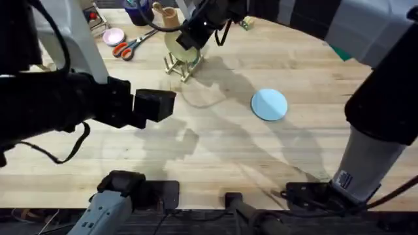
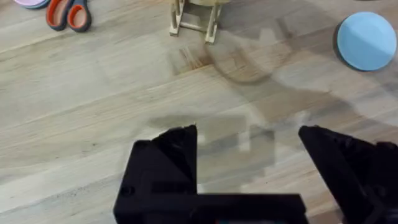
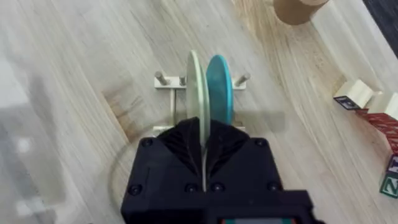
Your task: Pick up the plates from the table one by one and place each into a slot on the dish rack.
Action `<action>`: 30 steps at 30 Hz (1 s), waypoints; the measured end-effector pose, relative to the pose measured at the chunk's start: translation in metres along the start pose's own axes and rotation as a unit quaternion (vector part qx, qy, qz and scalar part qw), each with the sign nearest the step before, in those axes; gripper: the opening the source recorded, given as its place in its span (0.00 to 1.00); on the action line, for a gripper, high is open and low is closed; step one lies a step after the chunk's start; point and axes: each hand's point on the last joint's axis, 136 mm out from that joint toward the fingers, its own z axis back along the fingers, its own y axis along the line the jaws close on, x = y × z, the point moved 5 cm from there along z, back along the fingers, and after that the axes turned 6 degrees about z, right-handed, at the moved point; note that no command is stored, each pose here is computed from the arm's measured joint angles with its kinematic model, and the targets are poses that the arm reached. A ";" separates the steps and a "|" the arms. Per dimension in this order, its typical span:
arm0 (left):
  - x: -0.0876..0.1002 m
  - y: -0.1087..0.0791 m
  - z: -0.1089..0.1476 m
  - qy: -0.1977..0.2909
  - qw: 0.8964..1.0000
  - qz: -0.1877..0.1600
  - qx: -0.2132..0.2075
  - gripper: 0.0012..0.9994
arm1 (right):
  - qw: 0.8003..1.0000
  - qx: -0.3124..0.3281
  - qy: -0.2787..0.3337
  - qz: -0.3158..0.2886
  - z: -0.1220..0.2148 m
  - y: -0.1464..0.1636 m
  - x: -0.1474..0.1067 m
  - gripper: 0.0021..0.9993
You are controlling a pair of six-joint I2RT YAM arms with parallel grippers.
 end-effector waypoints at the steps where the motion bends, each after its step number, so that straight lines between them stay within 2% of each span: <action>1: 0.000 0.000 0.000 0.000 1.000 0.000 0.000 1.00 | 1.000 -0.001 0.001 0.000 0.000 0.000 0.000 0.03; 20: 0.000 0.000 0.000 0.000 1.000 0.000 0.000 1.00 | 1.000 -0.005 0.004 0.001 0.000 0.001 0.000 0.03; 30: 0.000 0.000 0.000 0.000 1.000 0.000 0.000 1.00 | 1.000 0.000 0.014 0.002 -0.011 0.004 -0.005 0.03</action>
